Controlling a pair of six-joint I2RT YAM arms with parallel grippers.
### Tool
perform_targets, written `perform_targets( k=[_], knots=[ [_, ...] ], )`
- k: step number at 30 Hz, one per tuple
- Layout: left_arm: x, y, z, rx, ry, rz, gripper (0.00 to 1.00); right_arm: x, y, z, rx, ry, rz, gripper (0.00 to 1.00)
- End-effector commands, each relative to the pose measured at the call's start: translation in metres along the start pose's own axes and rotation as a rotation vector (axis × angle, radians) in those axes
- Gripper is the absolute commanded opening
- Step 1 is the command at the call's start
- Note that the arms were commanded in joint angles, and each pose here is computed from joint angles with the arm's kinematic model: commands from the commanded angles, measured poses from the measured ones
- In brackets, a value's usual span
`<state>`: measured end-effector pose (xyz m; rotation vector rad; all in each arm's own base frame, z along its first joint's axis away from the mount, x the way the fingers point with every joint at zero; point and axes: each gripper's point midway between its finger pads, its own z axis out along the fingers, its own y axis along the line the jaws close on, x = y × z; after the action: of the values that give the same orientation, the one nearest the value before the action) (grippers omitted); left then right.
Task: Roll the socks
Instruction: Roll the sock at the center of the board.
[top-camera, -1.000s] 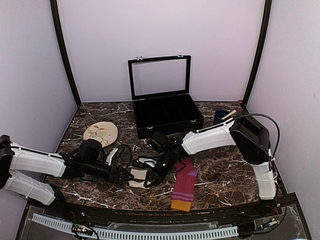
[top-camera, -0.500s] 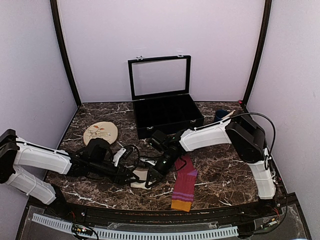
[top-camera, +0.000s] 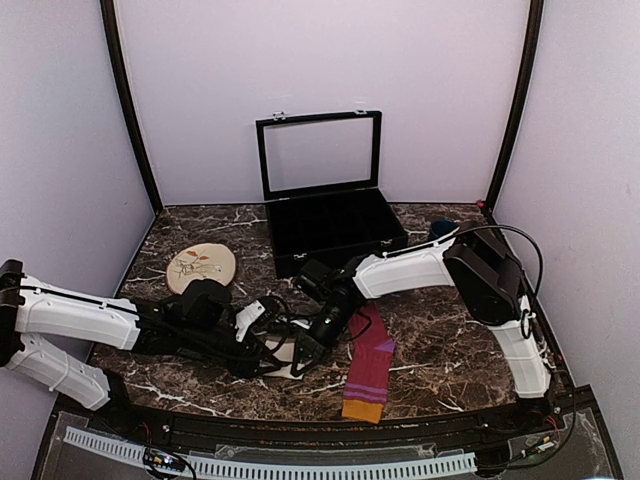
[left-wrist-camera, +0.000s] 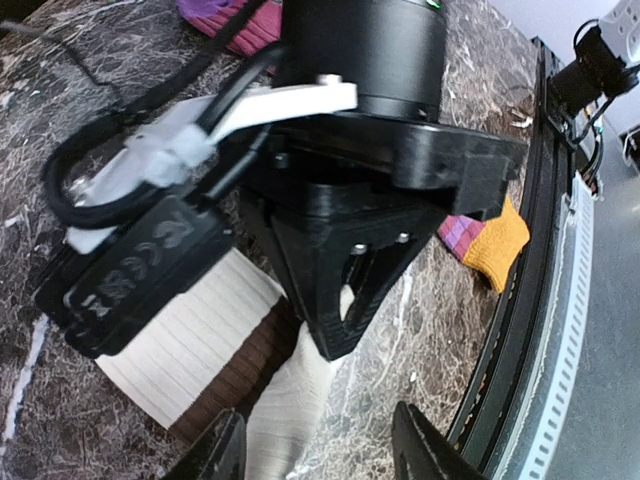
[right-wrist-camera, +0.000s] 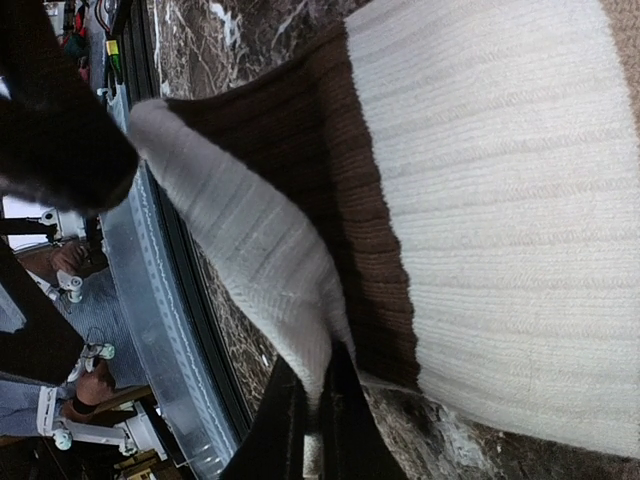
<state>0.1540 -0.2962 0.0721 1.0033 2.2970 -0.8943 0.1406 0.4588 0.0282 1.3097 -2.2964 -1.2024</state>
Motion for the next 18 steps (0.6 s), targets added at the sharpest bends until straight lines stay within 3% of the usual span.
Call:
perform_targets(
  k=[1,6,18],
  knots=[
    [0.004,0.0,0.004,-0.063,0.066,0.082,0.51,0.007,-0.01,0.002,0.004,0.036,0.042,0.0],
    [0.021,0.002,0.016,-0.105,0.157,0.109,0.48,0.008,-0.012,0.001,-0.004,0.045,0.053,0.0],
    [0.034,0.016,0.02,-0.168,0.182,0.112,0.44,0.014,-0.013,-0.004,-0.013,0.061,0.067,0.0]
  ],
)
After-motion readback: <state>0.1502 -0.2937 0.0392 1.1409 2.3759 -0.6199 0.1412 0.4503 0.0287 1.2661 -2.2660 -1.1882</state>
